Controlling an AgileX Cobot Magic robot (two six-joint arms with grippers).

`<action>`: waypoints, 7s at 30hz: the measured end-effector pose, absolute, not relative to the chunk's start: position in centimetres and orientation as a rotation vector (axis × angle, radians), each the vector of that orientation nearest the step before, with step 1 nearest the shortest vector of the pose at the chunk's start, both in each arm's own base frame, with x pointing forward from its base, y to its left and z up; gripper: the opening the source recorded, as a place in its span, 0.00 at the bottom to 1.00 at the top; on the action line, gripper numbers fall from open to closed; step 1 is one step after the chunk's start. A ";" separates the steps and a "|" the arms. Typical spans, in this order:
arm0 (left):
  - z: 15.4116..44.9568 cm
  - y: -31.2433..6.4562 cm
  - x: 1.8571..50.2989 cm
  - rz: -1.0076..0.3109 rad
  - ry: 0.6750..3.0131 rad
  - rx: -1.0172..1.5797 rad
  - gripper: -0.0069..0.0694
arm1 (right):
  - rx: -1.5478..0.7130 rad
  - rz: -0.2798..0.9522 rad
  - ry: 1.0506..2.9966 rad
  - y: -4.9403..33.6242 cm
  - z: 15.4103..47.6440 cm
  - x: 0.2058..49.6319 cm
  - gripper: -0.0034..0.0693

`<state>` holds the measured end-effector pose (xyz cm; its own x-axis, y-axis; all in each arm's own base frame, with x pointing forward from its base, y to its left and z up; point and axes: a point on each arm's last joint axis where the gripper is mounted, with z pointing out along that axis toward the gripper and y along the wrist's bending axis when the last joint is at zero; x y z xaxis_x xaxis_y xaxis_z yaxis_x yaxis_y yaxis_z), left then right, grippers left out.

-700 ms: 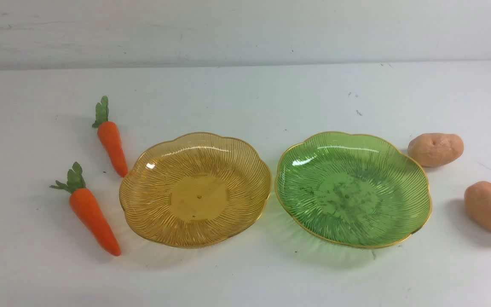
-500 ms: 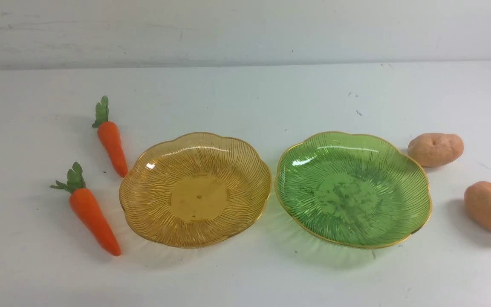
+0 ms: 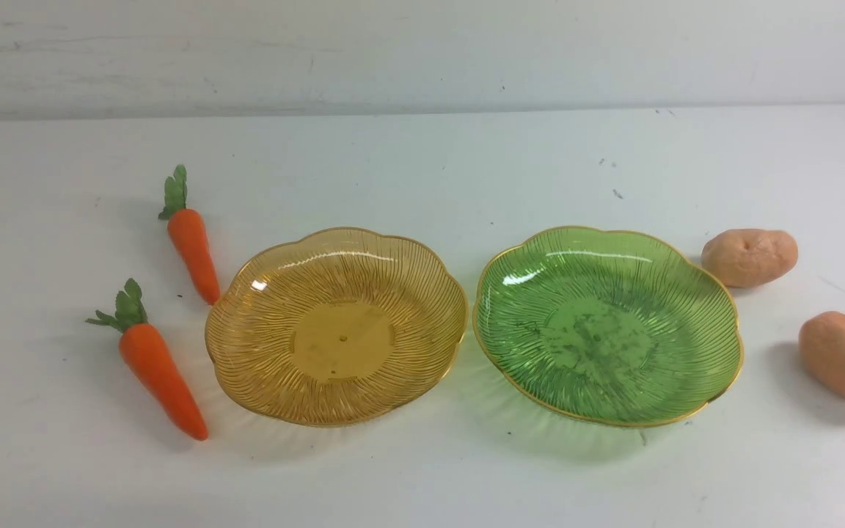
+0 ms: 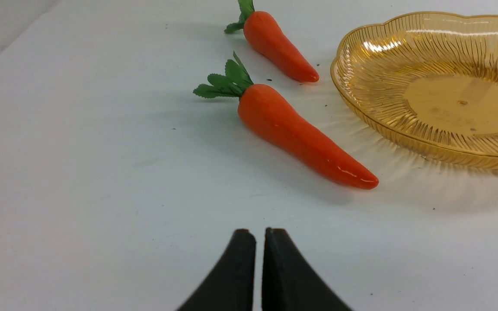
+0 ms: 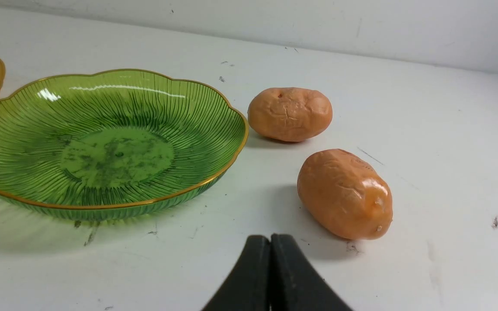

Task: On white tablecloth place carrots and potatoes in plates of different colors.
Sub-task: 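Put the potato onto the plate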

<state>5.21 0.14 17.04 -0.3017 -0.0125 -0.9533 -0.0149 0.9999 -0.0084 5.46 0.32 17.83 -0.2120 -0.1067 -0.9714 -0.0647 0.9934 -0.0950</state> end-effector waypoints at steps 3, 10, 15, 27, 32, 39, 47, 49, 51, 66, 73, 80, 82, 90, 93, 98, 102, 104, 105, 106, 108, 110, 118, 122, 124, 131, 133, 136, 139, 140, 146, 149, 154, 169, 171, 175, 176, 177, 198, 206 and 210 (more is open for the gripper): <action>17.0 0.1 5.2 0.002 1.877 -0.020 0.11 | -0.126 -0.039 1.786 0.3 17.8 5.5 0.03; 17.0 0.1 5.2 0.002 1.877 -0.020 0.11 | -0.126 -0.039 1.786 0.3 17.8 5.5 0.03; 17.0 0.1 5.2 0.002 1.877 -0.020 0.11 | -0.126 -0.039 1.786 0.3 17.8 5.5 0.03; 17.0 0.1 5.2 0.002 1.877 -0.020 0.11 | 0.342 0.514 1.740 1.3 18.2 5.4 0.03; 17.0 0.1 5.2 0.002 1.877 -0.020 0.11 | 0.772 1.015 1.560 1.9 19.2 5.5 0.03; 17.0 0.1 5.2 0.002 1.877 -0.020 0.11 | 0.243 0.677 1.350 1.8 30.5 3.5 0.03; 17.0 0.1 5.2 0.002 1.878 -0.020 0.11 | 0.123 0.210 2.347 0.9 30.8 12.7 0.03; 17.0 0.1 5.2 0.002 1.878 -0.020 0.11 | 0.234 0.015 2.551 -0.6 29.1 15.5 0.03; 17.0 0.1 5.2 0.002 1.878 -0.020 0.11 | 0.283 -0.108 2.625 -1.4 28.5 17.9 0.03; 17.0 0.1 5.2 0.002 1.878 -0.020 0.11 | 0.245 -0.311 2.834 -2.8 25.2 32.3 0.15; 17.0 0.1 5.2 0.002 1.878 -0.020 0.11 | 0.143 -0.245 2.882 -2.3 22.1 34.1 0.77; 17.0 0.1 5.2 0.002 1.878 -0.020 0.11 | 0.049 -0.322 2.909 -2.7 18.6 35.6 1.00; 17.0 0.1 5.2 0.002 1.878 -0.020 0.11 | 0.035 -0.335 2.940 -2.8 17.3 35.9 1.00; 17.0 0.1 5.2 0.002 1.878 -0.020 0.11 | -0.059 -0.332 2.989 -2.7 16.1 36.2 0.86; 17.0 0.1 5.2 0.002 1.878 -0.020 0.11 | -0.061 -0.322 3.004 -2.7 16.4 36.2 0.86; 17.0 0.1 5.2 0.002 1.878 -0.020 0.11 | -0.008 -0.341 3.070 -2.8 19.2 36.8 0.86; 17.0 0.1 5.2 0.002 1.878 -0.020 0.11 | 0.085 -0.266 2.938 -2.5 24.6 38.1 0.86; 17.0 0.1 5.2 0.002 1.878 -0.020 0.11 | 0.123 -0.174 2.880 -2.0 26.7 38.2 0.86; 17.0 0.1 5.2 0.002 1.878 -0.020 0.11 | 0.140 -0.123 2.855 -1.7 27.6 38.1 0.86; 17.0 0.1 5.2 0.002 1.878 -0.020 0.11 | 0.149 -0.070 2.830 -1.3 28.6 37.8 0.86; 17.0 0.1 5.2 0.002 1.878 -0.020 0.11 | 0.138 0.071 2.808 0.1 30.0 37.3 0.86; 17.0 0.1 5.2 0.002 1.878 -0.020 0.11 | 0.089 0.178 2.802 1.5 30.6 36.9 0.86; 17.0 0.1 5.2 0.002 1.878 -0.020 0.11 | -0.287 0.326 2.859 9.7 28.2 36.8 0.86; 17.0 0.1 5.2 0.002 1.878 -0.020 0.11 | -0.430 0.250 2.862 12.6 26.0 37.3 0.86; 17.0 0.1 5.2 0.002 1.878 -0.020 0.11 | -0.483 0.211 2.858 13.7 24.7 37.6 0.86; 17.0 0.1 5.2 0.002 1.878 -0.020 0.11 | -0.569 0.063 2.834 13.8 23.0 38.5 0.99; 17.0 0.1 5.2 0.002 1.878 -0.020 0.11 | -0.593 0.002 2.817 13.5 23.4 38.7 1.00; 17.0 0.1 5.2 0.002 1.878 -0.020 0.11 | -0.598 -0.069 2.798 12.9 24.3 39.2 1.00; 17.0 0.1 5.2 0.002 1.878 -0.020 0.11 | -0.568 -0.097 2.790 12.1 25.4 39.7 0.96; 17.0 0.1 5.2 0.002 1.878 -0.020 0.11 | -0.549 -0.104 2.786 11.6 25.9 40.0 0.93; 17.0 0.1 5.2 0.002 1.878 -0.020 0.11 | -0.374 -0.112 2.754 8.0 27.9 41.6 0.59; 17.0 0.1 5.2 0.002 1.878 -0.020 0.11 | -0.109 -0.099 2.736 4.4 28.3 42.4 0.32; 17.0 0.1 5.2 0.002 1.878 -0.020 0.11 | 0.351 -0.040 2.704 0.0 27.2 43.5 0.07; 17.0 0.1 5.2 0.002 1.878 -0.020 0.11 | 0.874 0.181 2.670 -1.3 21.4 45.7 0.56; 17.0 0.1 5.2 0.002 1.878 -0.020 0.11 | 1.002 0.243 2.668 -1.0 20.2 46.0 0.73; 17.0 0.1 5.2 0.002 1.878 -0.020 0.11 | 1.202 0.278 2.621 -0.9 18.3 46.5 0.95; 17.0 0.1 5.2 0.002 1.878 -0.020 0.11 | 1.232 0.283 2.605 -0.9 18.0 46.6 0.97; 17.0 0.1 5.2 0.002 1.878 -0.020 0.11 | 1.255 0.288 2.591 -0.9 17.7 46.7 0.98; 17.0 0.1 5.2 0.002 1.878 -0.020 0.11 | 0.546 0.377 2.684 -1.7 25.0 49.2 0.74; 17.0 0.1 5.2 0.002 1.878 -0.020 0.11 | -0.007 0.451 2.885 6.5 23.9 44.1 0.74; 17.0 0.1 5.2 0.002 1.878 -0.020 0.11 | -0.220 0.233 2.943 8.5 22.6 43.1 0.74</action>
<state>5.21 0.14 17.03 -0.3025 -0.0125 -0.9531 -0.0149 0.9999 -0.0084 43.06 8.49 22.59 -0.9726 -0.1326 -0.1908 -0.1610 0.9767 0.1417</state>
